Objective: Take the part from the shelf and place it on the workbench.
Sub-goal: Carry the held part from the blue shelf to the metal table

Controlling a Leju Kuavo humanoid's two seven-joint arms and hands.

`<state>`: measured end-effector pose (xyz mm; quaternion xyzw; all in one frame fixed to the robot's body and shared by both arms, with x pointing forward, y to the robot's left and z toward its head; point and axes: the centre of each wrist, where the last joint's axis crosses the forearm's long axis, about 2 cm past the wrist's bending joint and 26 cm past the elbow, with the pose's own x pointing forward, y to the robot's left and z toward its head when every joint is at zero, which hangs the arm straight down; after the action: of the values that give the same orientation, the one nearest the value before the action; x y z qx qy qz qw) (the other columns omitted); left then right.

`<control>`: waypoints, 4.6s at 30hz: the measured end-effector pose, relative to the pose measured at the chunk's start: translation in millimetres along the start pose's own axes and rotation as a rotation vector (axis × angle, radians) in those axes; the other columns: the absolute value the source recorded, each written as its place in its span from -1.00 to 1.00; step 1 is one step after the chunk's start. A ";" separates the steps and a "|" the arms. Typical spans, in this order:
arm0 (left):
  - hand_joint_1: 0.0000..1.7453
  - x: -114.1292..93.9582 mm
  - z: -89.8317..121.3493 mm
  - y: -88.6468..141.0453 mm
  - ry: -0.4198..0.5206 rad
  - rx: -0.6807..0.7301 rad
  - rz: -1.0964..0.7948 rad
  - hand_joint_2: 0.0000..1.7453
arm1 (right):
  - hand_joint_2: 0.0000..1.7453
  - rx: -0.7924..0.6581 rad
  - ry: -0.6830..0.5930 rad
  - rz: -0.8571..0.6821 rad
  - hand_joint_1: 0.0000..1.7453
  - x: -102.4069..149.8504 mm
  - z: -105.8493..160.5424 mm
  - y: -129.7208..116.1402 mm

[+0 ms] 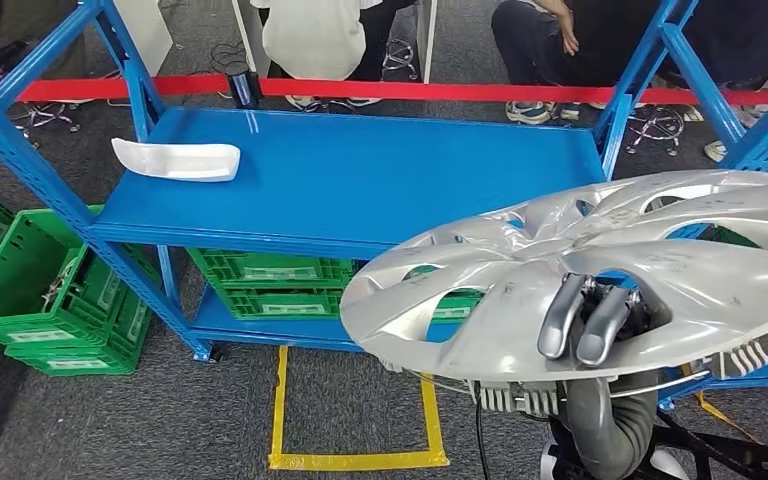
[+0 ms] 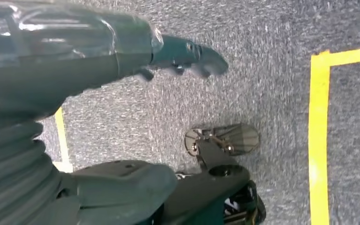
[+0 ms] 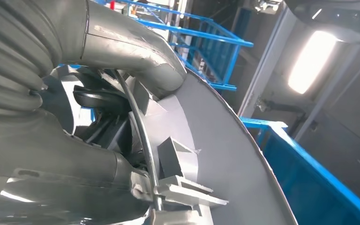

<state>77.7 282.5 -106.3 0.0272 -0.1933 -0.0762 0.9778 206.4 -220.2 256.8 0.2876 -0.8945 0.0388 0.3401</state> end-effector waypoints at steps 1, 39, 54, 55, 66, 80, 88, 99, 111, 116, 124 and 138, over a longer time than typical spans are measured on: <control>-1.00 -0.1 0.0 -0.2 0.001 -0.001 0.000 1.00 | 1.00 -0.001 0.002 0.000 1.00 -0.1 -0.1 0.2; -1.00 2.9 0.1 -7.6 -0.013 -0.013 0.004 1.00 | 1.00 -0.007 0.002 -0.004 1.00 1.5 -2.5 1.6; -1.00 1.8 0.3 -8.3 -0.003 -0.012 0.004 1.00 | 1.00 -0.024 0.027 -0.007 1.00 0.3 1.5 0.5; -1.00 1.7 0.4 -8.4 -0.003 -0.013 0.004 1.00 | 1.00 -0.024 0.027 -0.006 1.00 0.3 1.1 0.4; -1.00 -0.2 0.8 -8.5 0.004 -0.012 0.005 1.00 | 1.00 -0.026 0.034 -0.008 1.00 0.0 3.2 0.8; -1.00 0.1 0.6 -7.8 0.005 -0.007 0.009 1.00 | 1.00 -0.026 0.013 0.153 1.00 4.3 4.0 1.6; -1.00 4.1 0.0 -9.0 -0.003 -0.008 0.012 1.00 | 1.00 -0.025 0.007 0.179 1.00 8.7 3.4 4.3; -1.00 1.3 0.4 -8.3 0.008 -0.010 0.011 1.00 | 1.00 -0.022 0.002 0.178 1.00 10.9 2.8 5.8; -1.00 3.9 -0.4 -4.5 -0.027 0.009 0.009 1.00 | 1.00 0.020 0.008 0.162 1.00 10.1 1.9 9.1; -1.00 3.6 -0.3 -4.6 -0.038 0.032 -0.012 1.00 | 1.00 0.049 0.025 0.153 1.00 6.2 4.7 15.2; -1.00 1.8 0.2 -4.9 0.077 0.058 0.002 1.00 | 1.00 0.002 0.047 0.081 1.00 2.9 22.1 21.7; -1.00 1.9 0.7 -11.1 0.072 0.031 0.017 1.00 | 1.00 0.001 0.111 0.058 1.00 0.8 29.2 19.6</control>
<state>77.6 271.3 -105.9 0.0435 -0.1596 -0.0640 0.9841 178.1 -212.0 237.4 0.2591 -0.8823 0.0648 0.3876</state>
